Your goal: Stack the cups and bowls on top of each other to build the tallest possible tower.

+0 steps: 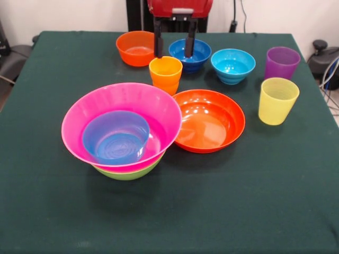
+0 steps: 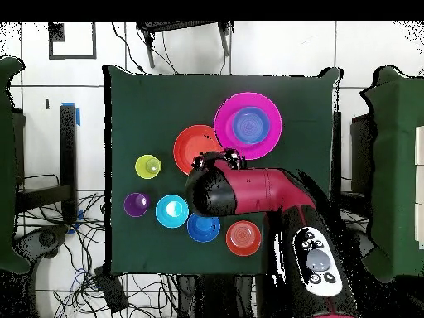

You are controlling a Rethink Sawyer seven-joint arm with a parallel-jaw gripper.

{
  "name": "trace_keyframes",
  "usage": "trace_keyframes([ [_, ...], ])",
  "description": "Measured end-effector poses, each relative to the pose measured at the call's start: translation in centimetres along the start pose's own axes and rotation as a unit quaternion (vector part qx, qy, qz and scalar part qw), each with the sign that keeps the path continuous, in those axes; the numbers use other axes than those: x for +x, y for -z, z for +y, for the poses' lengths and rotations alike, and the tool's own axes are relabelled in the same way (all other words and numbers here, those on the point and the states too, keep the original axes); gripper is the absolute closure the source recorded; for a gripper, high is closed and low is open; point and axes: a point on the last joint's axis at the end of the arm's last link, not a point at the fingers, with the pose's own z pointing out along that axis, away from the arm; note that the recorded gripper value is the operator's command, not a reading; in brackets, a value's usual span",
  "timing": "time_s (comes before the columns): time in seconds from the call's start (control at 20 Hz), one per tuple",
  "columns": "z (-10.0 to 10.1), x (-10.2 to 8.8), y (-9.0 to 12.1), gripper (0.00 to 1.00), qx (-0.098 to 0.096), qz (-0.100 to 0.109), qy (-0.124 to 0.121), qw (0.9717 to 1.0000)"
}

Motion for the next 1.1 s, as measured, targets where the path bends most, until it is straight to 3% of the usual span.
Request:
trace_keyframes([
  [0.45,-1.7,2.5,-3.0,0.00,0.001,0.000,-0.023,0.9997],
  [1.1,-1.5,4.1,-4.7,0.00,-0.007,0.018,-0.029,0.9994],
])
